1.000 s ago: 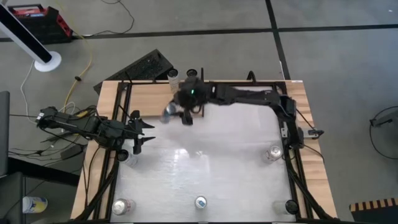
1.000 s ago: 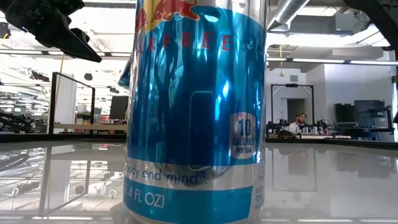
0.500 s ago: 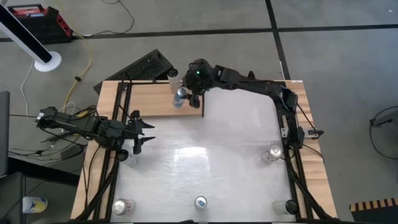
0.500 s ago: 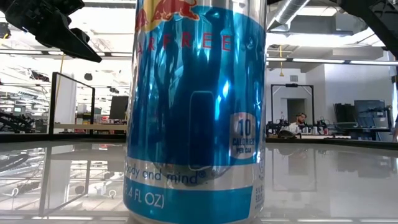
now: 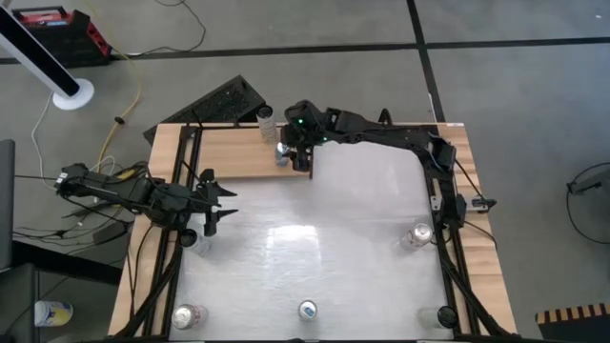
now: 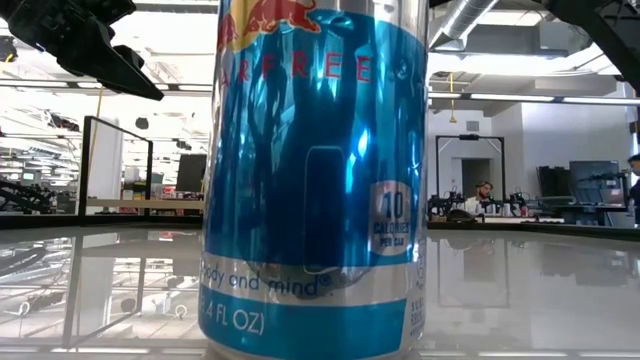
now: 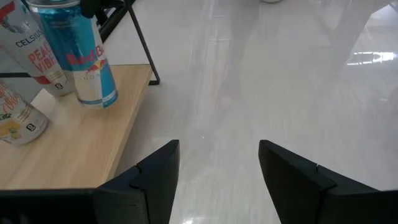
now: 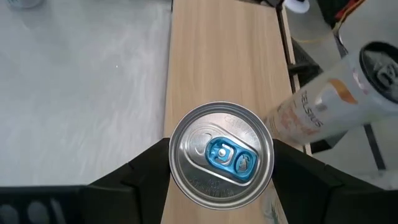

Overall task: Place canned beverage on shelf
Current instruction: Put the top red bull soda can beside the tropical vibe soda can on the shelf

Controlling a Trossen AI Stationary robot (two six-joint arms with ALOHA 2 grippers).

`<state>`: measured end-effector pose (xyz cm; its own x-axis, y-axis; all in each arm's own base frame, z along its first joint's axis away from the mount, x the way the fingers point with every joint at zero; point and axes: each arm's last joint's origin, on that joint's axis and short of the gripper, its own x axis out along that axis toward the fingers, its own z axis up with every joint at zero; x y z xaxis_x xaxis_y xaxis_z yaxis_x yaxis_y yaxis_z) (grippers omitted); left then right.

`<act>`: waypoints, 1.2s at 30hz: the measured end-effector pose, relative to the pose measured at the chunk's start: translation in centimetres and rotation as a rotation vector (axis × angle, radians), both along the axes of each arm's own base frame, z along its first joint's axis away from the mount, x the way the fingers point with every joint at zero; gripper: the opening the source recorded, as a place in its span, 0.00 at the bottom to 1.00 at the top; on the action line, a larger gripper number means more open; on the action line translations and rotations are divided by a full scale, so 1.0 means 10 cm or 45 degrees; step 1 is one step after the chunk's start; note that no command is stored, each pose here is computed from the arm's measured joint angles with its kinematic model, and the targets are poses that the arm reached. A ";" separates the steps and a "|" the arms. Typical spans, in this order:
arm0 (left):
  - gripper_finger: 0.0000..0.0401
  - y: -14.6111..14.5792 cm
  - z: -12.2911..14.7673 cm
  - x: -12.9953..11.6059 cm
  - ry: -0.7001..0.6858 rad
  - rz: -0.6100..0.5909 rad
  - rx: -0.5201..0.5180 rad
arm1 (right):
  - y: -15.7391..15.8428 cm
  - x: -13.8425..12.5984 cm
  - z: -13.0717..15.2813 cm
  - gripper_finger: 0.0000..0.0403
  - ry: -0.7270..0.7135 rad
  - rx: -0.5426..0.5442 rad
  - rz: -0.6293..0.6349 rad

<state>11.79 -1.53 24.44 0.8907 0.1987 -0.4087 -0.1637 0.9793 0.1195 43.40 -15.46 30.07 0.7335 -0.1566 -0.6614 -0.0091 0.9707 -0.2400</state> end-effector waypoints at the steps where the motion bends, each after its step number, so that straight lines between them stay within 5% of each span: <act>1: 0.51 0.00 0.00 0.00 0.000 0.000 0.000 | -0.01 -0.01 -0.01 0.65 0.015 0.005 -0.003; 23: 0.51 0.00 0.00 0.00 0.002 0.002 -0.004 | -0.04 -0.06 -0.05 0.68 0.078 0.079 -0.059; 36: 0.51 0.00 0.00 0.00 0.002 0.002 -0.004 | 0.00 -0.05 -0.04 0.81 0.067 0.074 -0.049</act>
<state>11.77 -1.53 24.42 0.8898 0.1990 -0.4107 -0.1651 0.9793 0.1170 42.91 -15.51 29.66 0.6916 -0.1441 -0.7078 0.0173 0.9829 -0.1833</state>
